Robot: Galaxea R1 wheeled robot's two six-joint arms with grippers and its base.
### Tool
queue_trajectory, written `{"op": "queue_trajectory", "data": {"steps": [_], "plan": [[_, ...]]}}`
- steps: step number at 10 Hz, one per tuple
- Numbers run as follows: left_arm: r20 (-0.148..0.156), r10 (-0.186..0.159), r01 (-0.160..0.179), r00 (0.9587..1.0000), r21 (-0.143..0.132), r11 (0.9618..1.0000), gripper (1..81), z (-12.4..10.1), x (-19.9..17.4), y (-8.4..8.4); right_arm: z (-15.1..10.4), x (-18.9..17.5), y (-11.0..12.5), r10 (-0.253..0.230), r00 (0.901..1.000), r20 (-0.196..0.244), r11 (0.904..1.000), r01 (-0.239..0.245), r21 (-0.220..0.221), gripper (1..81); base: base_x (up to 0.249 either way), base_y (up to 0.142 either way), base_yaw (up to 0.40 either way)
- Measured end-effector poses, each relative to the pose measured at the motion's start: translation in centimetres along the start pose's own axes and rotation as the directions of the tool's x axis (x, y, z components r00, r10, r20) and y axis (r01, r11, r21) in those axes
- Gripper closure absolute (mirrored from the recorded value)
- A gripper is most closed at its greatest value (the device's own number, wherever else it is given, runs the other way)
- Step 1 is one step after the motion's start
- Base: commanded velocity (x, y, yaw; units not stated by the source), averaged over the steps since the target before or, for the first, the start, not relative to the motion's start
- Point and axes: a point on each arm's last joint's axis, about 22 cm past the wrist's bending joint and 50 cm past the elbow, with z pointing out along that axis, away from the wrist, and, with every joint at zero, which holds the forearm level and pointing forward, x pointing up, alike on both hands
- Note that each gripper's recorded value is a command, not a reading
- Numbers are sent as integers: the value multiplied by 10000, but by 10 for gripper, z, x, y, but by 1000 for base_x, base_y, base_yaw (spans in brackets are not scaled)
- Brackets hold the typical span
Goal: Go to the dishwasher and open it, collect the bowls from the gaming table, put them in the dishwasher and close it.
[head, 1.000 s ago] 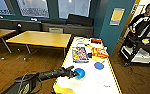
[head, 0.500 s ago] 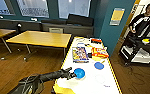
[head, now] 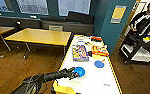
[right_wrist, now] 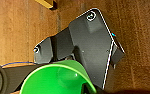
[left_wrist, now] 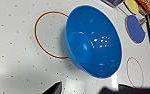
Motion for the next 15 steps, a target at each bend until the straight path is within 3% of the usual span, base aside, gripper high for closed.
{"op": "queue_trajectory", "data": {"steps": [1,2,3,4,5,6,7,8,12,13,15], "plan": [[-13,-52,52,10000,12,10000,10,3,1,1,0,3,0,-18,10000,-22,10000,18,0,811,0,0,0],[-74,-540,541,9985,100,9985,10,3,4,-4,0,3,0,-21,10000,-22,10000,21,-5,811,0,0,0],[-166,-1169,1173,9930,196,9929,10,2,8,-11,1,3,0,-25,10000,-18,10000,25,-7,811,0,0,0],[-280,-1797,1803,9833,180,9835,10,0,13,-17,2,2,-1,-29,10000,-21,10000,29,9,811,0,0,0],[-517,-2554,2556,9655,-16,9668,10,-5,24,-28,4,1,-4,-18,10000,-15,10000,18,50,811,0,0,0],[-777,-3295,3264,9409,-505,9439,10,-11,37,-35,4,1,-4,-16,10000,-11,10000,16,51,811,0,0,0],[-926,-3619,3561,9276,-731,9316,10,-16,45,-42,4,2,-3,-24,10000,-19,10000,24,36,811,0,0,0],[-931,-3713,3650,9238,-779,9277,10,-16,45,-43,4,2,-2,-27,10000,-13,10000,27,17,811,0,0,0],[-739,-3728,3666,9250,-852,9265,10,-7,34,-32,3,2,-2,-10,10000,-41,10000,10,11,811,0,0,0],[-720,-3691,3633,9266,-815,9281,10,-1,33,-28,2,1,-1,63,9999,-127,10000,-63,-15,811,0,0,0],[-497,-3536,3478,9341,-969,9325,10,9,26,-6,-1,-6,0,149,9998,-157,9999,-150,-58,811,0,0,0]]}}
